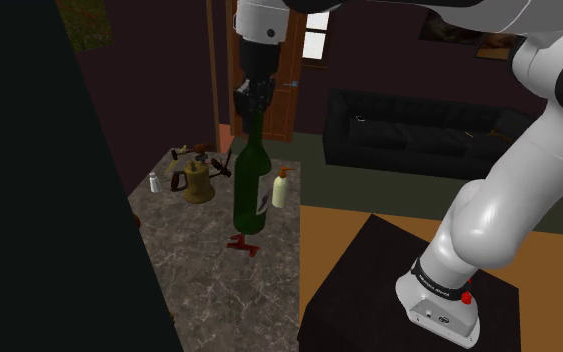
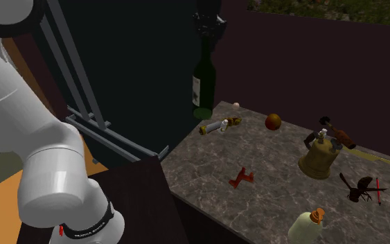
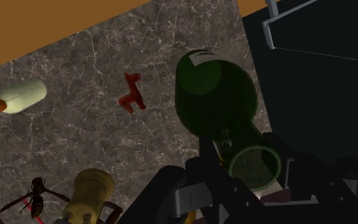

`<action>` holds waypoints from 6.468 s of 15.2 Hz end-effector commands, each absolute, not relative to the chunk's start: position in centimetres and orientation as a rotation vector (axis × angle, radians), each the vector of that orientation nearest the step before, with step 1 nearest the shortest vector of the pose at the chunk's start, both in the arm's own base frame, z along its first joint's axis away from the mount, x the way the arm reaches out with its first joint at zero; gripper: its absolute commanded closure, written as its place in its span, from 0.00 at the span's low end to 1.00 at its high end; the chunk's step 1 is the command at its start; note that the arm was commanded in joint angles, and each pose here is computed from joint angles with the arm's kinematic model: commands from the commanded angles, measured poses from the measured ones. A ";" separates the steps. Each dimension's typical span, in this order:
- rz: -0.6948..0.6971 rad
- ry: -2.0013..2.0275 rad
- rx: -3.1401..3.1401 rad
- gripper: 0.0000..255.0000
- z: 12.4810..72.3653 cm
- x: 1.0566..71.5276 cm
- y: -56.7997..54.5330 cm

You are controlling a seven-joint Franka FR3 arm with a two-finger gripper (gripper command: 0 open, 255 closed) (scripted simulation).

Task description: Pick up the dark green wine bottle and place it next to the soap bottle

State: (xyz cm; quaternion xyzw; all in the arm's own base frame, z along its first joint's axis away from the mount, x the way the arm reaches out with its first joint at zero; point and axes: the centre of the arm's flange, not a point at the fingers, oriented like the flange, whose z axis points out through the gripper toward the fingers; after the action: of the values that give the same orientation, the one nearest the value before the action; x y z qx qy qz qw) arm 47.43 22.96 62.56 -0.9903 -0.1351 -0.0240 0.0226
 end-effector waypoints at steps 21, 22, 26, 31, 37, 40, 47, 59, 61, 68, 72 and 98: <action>-0.075 -0.422 -3.066 1.00 62.6 54.1 -5.0; -0.075 -0.422 -3.066 1.00 62.6 54.4 -6.3; -0.075 -0.422 -3.066 1.00 62.6 55.7 -11.4; -0.075 -0.422 -3.066 1.00 60.5 56.0 -12.7; -0.075 -0.422 -3.066 1.00 57.3 56.0 -12.7; -0.075 -0.422 -3.066 1.00 55.8 56.0 -12.7; -0.075 -0.422 -3.066 1.00 52.1 56.0 -12.7; -0.075 -0.422 -3.066 1.00 45.7 56.0 -12.7; -0.075 -0.422 -3.066 1.00 44.7 56.0 -12.7; -0.075 -0.422 -3.066 1.00 41.0 56.0 -12.7; -0.075 -0.422 -3.066 1.00 38.9 56.0 -12.7; -0.075 -0.422 -3.066 1.00 25.1 56.0 -12.7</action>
State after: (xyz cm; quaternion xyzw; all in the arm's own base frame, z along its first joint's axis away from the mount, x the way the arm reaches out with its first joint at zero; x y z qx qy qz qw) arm 56.01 -12.73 25.63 -0.9901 -0.1362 -0.0238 0.0228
